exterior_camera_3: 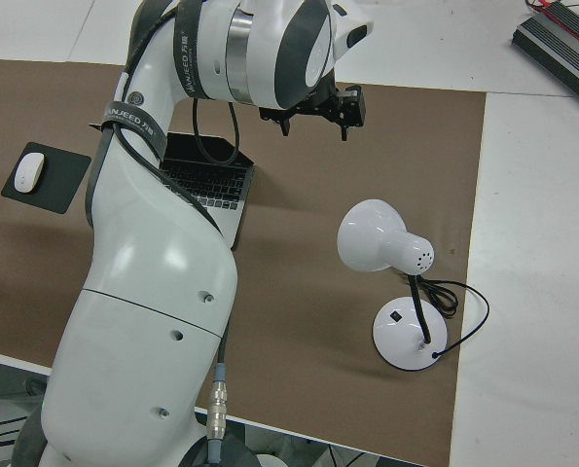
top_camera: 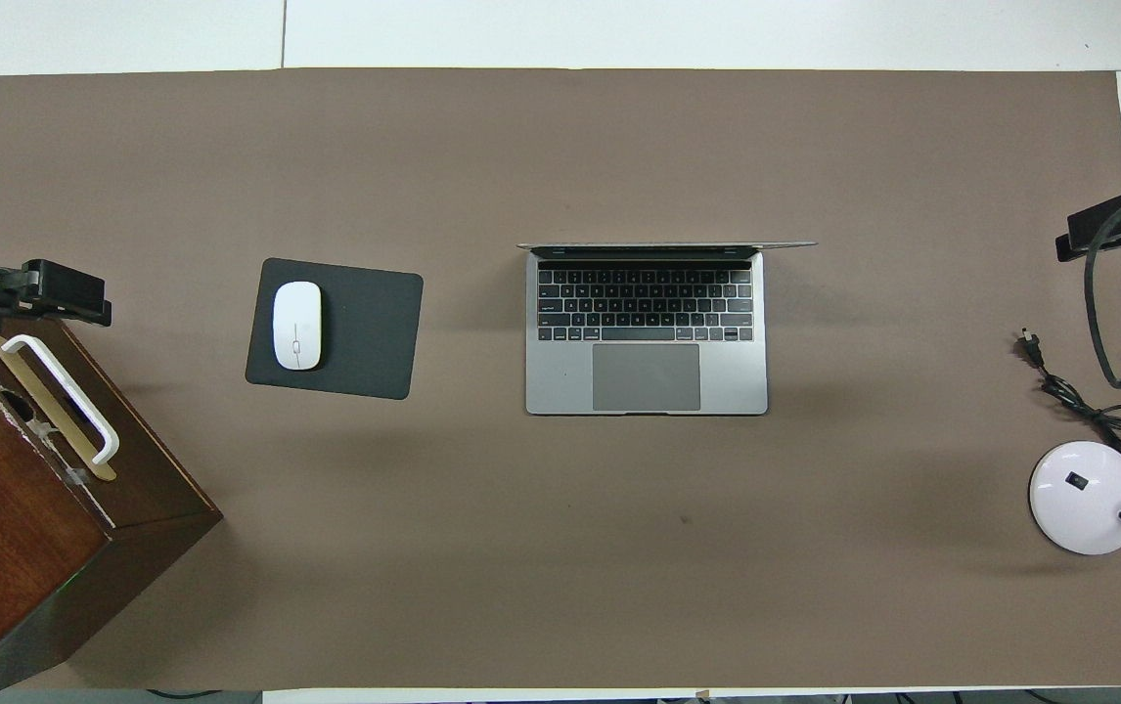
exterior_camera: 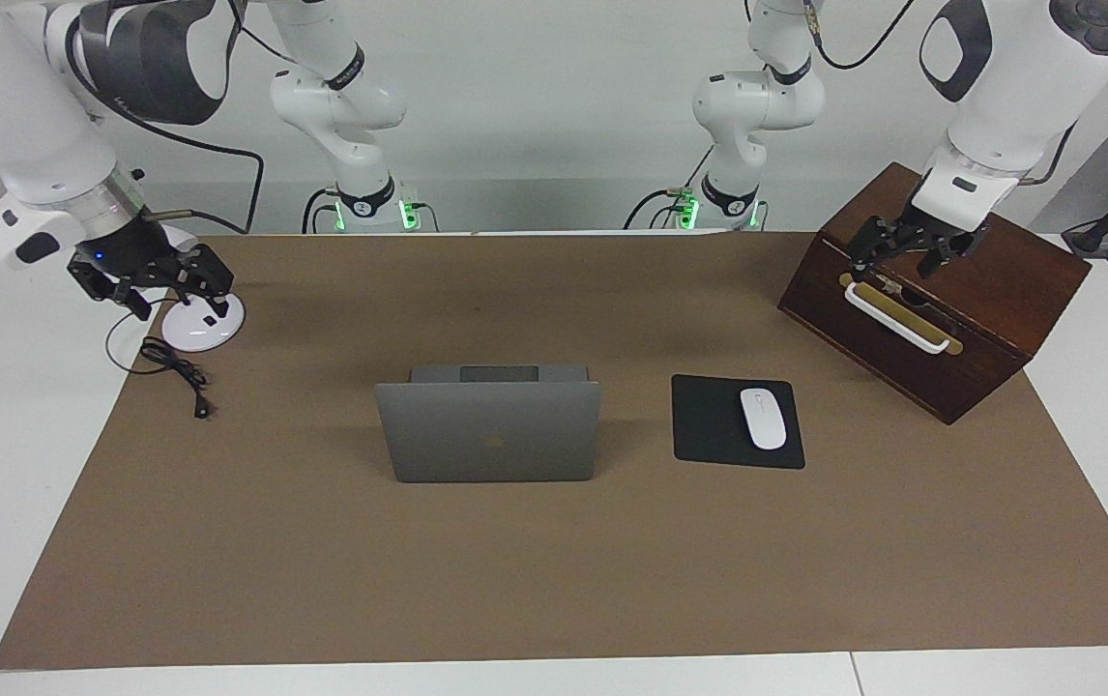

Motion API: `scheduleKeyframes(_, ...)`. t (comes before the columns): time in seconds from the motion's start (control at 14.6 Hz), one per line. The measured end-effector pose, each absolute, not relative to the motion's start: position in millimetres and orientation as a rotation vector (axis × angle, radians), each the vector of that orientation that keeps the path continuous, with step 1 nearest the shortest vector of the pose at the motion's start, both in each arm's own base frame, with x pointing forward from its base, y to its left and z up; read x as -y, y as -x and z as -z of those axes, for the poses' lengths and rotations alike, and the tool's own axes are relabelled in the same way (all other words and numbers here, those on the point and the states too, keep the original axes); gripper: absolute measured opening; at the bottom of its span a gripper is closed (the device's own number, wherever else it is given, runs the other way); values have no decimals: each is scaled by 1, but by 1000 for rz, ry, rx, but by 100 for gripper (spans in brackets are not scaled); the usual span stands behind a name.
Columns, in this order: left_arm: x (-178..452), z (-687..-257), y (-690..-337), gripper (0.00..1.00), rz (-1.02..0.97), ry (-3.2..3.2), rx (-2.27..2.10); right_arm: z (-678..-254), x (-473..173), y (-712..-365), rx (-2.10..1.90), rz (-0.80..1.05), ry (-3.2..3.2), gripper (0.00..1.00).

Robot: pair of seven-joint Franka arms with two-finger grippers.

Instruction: Close laptop with both arms

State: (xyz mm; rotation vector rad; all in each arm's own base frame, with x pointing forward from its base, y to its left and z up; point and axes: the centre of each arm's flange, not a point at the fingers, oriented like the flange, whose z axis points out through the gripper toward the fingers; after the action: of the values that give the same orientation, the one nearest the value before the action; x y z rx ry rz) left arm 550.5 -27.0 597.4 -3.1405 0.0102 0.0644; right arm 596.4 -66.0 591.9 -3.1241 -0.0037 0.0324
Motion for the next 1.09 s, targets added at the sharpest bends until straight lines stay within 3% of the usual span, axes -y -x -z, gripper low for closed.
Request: scheduleKeyframes(1.09, 29, -609, -545, 100, -33, 3142, -18, -592, 67, -596, 2, -33, 3124, 100)
